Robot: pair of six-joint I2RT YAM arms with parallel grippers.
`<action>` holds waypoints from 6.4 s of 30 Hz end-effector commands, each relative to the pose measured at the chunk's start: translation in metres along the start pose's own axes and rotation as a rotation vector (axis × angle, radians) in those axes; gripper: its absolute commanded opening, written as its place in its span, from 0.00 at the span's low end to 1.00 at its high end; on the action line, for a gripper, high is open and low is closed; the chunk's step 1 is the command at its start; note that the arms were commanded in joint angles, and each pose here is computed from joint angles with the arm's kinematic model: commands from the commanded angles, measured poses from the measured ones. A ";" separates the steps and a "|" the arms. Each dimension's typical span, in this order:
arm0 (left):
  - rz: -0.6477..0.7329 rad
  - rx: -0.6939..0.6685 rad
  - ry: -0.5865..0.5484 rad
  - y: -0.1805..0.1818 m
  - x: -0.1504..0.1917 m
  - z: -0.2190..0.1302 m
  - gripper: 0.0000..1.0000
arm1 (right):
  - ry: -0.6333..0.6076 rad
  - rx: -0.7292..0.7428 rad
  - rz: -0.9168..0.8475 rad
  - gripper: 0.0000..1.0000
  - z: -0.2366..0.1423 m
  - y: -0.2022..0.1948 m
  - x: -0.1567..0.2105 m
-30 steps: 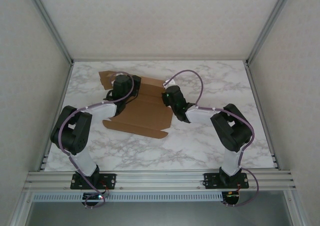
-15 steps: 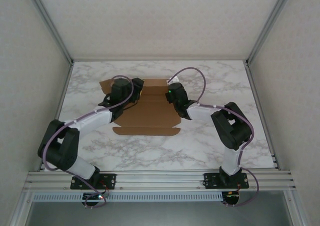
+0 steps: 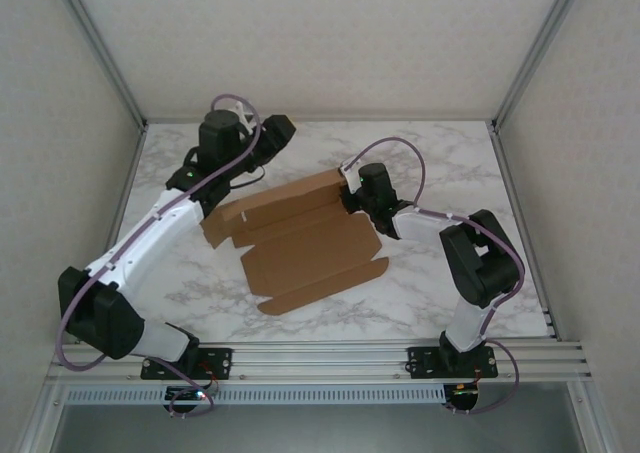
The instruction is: Fold the paper box
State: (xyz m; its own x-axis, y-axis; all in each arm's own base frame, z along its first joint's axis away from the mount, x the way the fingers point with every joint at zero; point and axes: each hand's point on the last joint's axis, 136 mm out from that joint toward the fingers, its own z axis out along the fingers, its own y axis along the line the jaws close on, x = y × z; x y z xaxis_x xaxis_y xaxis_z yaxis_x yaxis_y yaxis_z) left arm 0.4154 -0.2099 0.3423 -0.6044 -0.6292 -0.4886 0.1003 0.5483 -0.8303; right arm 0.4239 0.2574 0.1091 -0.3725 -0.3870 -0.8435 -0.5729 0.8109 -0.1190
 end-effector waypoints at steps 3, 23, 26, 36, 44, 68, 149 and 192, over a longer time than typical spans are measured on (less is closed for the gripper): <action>0.016 -0.205 0.151 0.103 0.017 0.027 0.55 | 0.042 -0.062 -0.076 0.05 -0.003 0.010 0.011; -0.199 -0.138 0.488 0.155 0.146 0.075 0.43 | 0.115 0.219 -0.025 0.31 0.014 -0.018 0.018; -0.201 -0.155 0.476 0.160 0.141 0.075 0.43 | 0.080 0.166 0.011 0.47 0.009 -0.019 0.012; -0.153 -0.195 0.351 0.156 0.095 0.067 0.46 | 0.002 0.007 0.004 0.72 -0.019 -0.013 -0.005; -0.063 -0.205 0.287 0.142 0.073 0.058 0.48 | -0.058 -0.050 0.047 0.67 -0.055 -0.012 -0.017; -0.009 -0.156 0.389 0.132 0.097 0.073 0.46 | -0.093 -0.141 -0.049 0.44 0.009 -0.016 -0.024; -0.034 -0.072 0.313 0.135 0.102 0.015 0.41 | 0.099 0.358 0.363 0.00 -0.062 -0.040 0.073; -0.002 -0.348 0.135 0.222 0.091 -0.038 0.21 | 0.185 0.409 0.363 0.00 -0.065 -0.047 0.081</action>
State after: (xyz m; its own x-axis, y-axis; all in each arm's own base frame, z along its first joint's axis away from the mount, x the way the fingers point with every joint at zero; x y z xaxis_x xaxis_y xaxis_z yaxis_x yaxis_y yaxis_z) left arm 0.3529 -0.1359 0.1463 -0.7035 -0.5584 -0.4396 -0.0960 0.6876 -0.7197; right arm 0.3874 0.1623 0.1104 -0.5436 -0.0390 -0.8384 -0.0444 0.9989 -0.0176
